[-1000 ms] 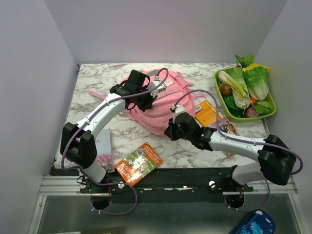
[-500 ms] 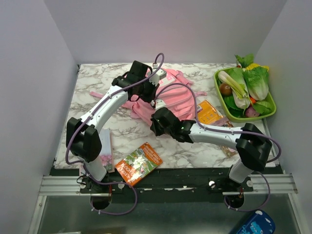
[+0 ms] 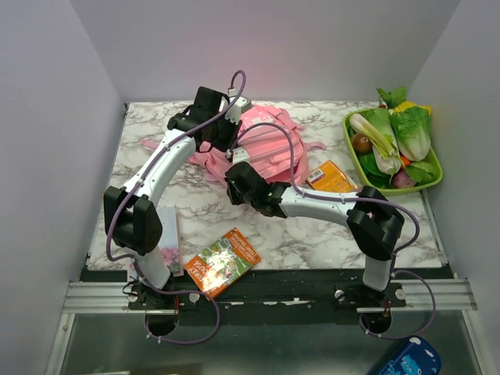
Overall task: Pack the student bag
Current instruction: Unzip the student bag at the center of the board.
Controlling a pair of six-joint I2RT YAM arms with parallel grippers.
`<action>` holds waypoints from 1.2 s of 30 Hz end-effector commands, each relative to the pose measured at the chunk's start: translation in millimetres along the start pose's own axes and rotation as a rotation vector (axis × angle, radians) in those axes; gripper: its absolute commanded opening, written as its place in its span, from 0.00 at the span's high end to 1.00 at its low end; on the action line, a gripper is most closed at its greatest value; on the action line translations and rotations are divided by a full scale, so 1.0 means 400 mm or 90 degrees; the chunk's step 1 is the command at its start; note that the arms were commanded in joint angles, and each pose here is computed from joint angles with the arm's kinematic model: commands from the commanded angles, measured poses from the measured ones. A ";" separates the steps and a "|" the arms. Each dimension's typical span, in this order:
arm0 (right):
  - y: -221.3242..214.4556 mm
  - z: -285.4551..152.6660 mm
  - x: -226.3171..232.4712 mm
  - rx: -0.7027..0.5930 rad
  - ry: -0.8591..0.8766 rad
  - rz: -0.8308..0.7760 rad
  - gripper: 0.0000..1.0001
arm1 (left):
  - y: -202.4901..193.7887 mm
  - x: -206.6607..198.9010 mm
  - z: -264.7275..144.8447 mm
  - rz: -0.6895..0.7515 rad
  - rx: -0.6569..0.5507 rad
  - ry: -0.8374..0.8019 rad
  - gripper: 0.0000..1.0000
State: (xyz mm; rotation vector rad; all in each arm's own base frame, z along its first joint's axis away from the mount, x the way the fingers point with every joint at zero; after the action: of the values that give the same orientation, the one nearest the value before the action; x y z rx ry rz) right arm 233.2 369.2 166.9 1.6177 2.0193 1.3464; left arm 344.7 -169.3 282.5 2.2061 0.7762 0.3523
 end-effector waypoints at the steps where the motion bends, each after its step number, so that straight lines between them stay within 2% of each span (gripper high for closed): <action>1: 0.018 0.005 0.090 -0.021 0.127 -0.080 0.70 | 0.081 -0.110 -0.033 0.005 -0.094 -0.106 1.00; 2: 0.031 -0.016 0.088 -0.036 0.130 -0.079 0.60 | 0.081 -0.106 -0.040 0.009 -0.093 -0.098 1.00; 6: 0.031 -0.087 0.036 -0.073 0.102 -0.077 0.45 | 0.077 -0.086 -0.082 0.067 -0.106 -0.066 1.00; 8: 0.002 -0.113 -0.003 -0.084 0.089 -0.072 0.43 | 0.070 -0.084 -0.096 0.093 -0.108 -0.076 1.00; 11: 0.019 -0.165 -0.042 -0.148 0.060 -0.047 0.43 | 0.057 -0.087 -0.112 0.117 -0.103 -0.091 1.00; 16: 0.024 -0.229 -0.115 -0.229 0.038 -0.001 0.48 | 0.042 -0.089 -0.129 0.142 -0.101 -0.082 1.00; 21: 0.044 -0.260 -0.152 -0.263 0.022 0.021 0.57 | 0.018 -0.082 -0.119 0.156 -0.082 -0.063 1.00; 31: -0.019 -0.203 -0.245 -0.226 -0.078 0.088 0.77 | 0.013 -0.074 -0.147 0.167 -0.089 -0.033 1.00; 36: -0.078 -0.187 -0.283 -0.201 -0.118 0.113 0.81 | 0.012 -0.067 -0.163 0.168 -0.099 -0.025 1.00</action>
State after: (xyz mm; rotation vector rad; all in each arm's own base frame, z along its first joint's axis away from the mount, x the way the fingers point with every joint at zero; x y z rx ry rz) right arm 205.1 242.7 166.2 1.6402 1.5920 1.4989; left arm 301.4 -161.3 299.3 2.2473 0.4606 0.3574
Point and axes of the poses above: each gripper's point midway between its finger pads, its own z axis out along the fingers, its own x axis along the line the jaws close on, y = z × x, the point moved 10 cm from there along -z, back along the fingers, and after that the axes turned 13 degrees about z, right-handed, at the moved point
